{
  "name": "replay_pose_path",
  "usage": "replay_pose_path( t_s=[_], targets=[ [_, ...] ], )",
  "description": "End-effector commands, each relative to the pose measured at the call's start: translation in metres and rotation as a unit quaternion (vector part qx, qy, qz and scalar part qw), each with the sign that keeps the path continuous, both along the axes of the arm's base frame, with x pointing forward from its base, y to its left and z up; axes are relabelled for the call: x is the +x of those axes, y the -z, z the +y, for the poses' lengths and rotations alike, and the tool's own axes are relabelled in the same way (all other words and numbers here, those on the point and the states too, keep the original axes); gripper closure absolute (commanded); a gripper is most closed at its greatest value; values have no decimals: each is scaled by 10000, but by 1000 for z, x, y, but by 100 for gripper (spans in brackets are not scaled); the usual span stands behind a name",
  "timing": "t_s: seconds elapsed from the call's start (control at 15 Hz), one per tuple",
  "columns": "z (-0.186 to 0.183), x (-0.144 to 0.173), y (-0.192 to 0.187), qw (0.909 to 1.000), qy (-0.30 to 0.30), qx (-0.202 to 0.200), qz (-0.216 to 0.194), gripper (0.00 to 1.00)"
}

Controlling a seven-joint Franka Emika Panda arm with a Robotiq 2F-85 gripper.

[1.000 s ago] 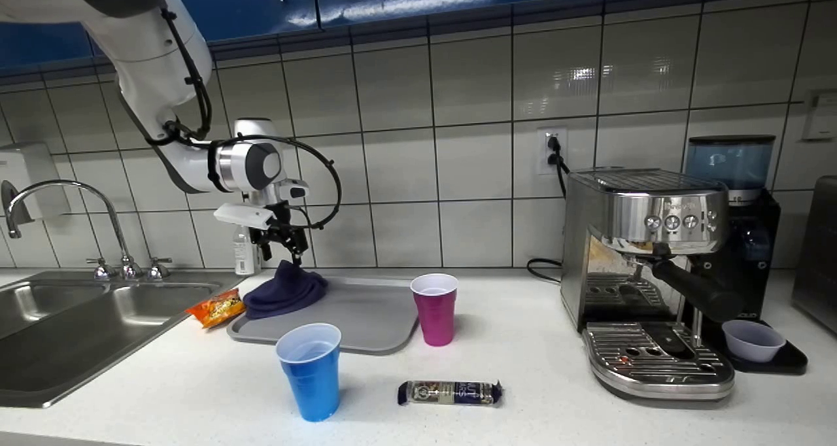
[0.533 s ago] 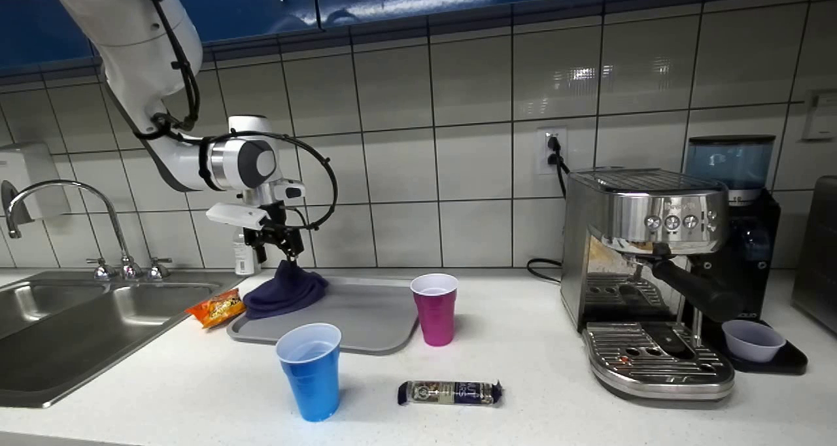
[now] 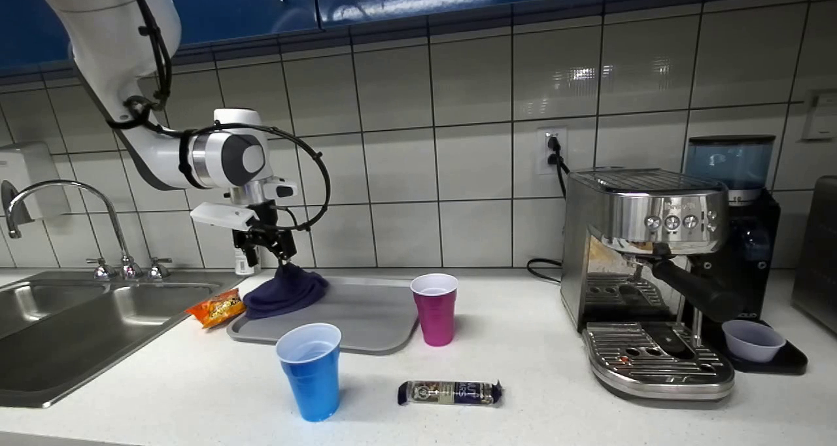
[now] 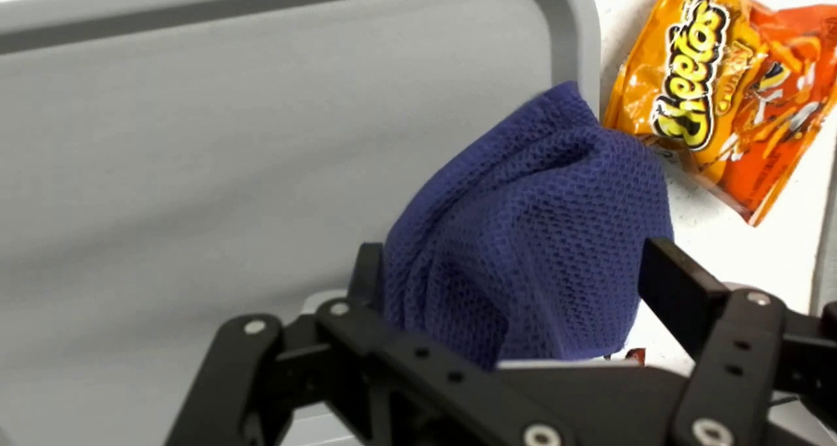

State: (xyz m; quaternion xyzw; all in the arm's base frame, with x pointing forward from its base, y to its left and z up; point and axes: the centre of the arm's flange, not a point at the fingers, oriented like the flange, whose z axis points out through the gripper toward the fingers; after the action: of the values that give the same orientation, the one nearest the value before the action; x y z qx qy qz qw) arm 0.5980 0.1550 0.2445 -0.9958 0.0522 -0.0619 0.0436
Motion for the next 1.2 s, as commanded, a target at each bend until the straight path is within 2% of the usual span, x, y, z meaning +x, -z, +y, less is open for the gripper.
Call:
replay_pose_path(
  t_s=[0.0,0.67,1.13],
  targets=[
    [-9,-37,-20,9998,153,29,-84,0],
    [-29,-84,-41,9986,534,-60,-16,0],
    [-77,-100,-51,9980,623,-114,-7,0]
  ],
)
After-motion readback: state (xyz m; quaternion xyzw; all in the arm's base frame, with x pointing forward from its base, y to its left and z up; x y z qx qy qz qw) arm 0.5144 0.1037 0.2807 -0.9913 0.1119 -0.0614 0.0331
